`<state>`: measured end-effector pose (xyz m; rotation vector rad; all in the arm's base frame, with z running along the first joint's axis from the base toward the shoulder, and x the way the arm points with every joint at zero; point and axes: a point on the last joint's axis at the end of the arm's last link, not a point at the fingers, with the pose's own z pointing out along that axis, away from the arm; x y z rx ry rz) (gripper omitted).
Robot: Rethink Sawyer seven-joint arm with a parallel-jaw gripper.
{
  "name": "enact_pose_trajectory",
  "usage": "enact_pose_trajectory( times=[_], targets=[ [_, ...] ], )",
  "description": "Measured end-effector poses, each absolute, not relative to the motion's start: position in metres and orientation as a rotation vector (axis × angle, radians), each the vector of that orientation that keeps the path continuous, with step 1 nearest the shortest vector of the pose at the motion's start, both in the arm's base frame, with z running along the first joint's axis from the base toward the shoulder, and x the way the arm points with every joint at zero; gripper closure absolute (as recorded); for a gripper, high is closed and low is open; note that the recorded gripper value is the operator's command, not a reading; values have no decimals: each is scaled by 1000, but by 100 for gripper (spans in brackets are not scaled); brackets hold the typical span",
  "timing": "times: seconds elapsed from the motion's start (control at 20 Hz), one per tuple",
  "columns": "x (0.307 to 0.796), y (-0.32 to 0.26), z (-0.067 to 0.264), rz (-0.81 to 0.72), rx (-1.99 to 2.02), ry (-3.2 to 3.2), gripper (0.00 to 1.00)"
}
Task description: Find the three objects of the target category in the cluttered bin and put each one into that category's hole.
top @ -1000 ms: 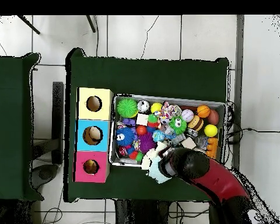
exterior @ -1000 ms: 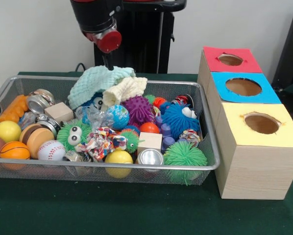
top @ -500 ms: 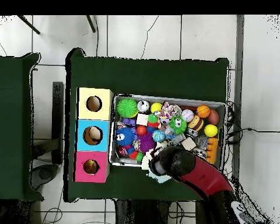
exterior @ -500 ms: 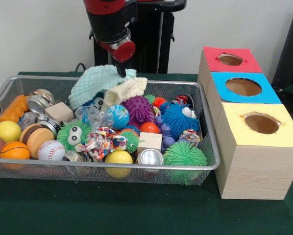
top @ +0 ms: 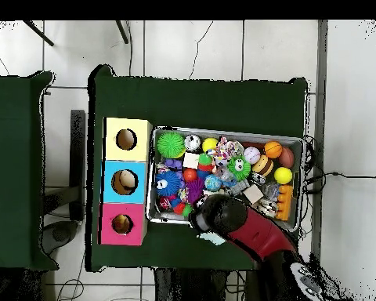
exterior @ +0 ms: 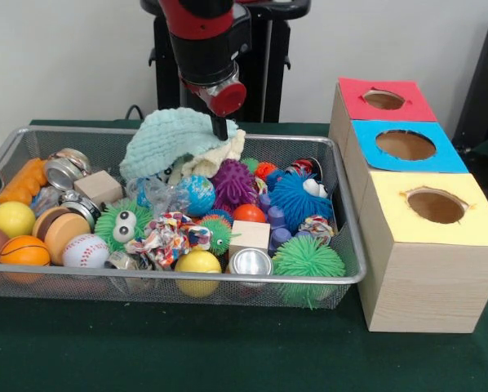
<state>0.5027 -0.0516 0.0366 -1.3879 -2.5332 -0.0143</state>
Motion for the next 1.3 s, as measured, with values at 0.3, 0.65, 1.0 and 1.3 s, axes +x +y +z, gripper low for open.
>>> enact_pose_trajectory(
  times=[0.3,0.65,1.0,1.3],
  targets=[
    [506,-47,29,-17,-1430,-2521,100],
    [511,-31,29,-10,-1443,-2524,100],
    [527,-7,50,-15,-1449,-2571,100],
    [541,7,59,-14,-1481,-2588,100]
  ],
)
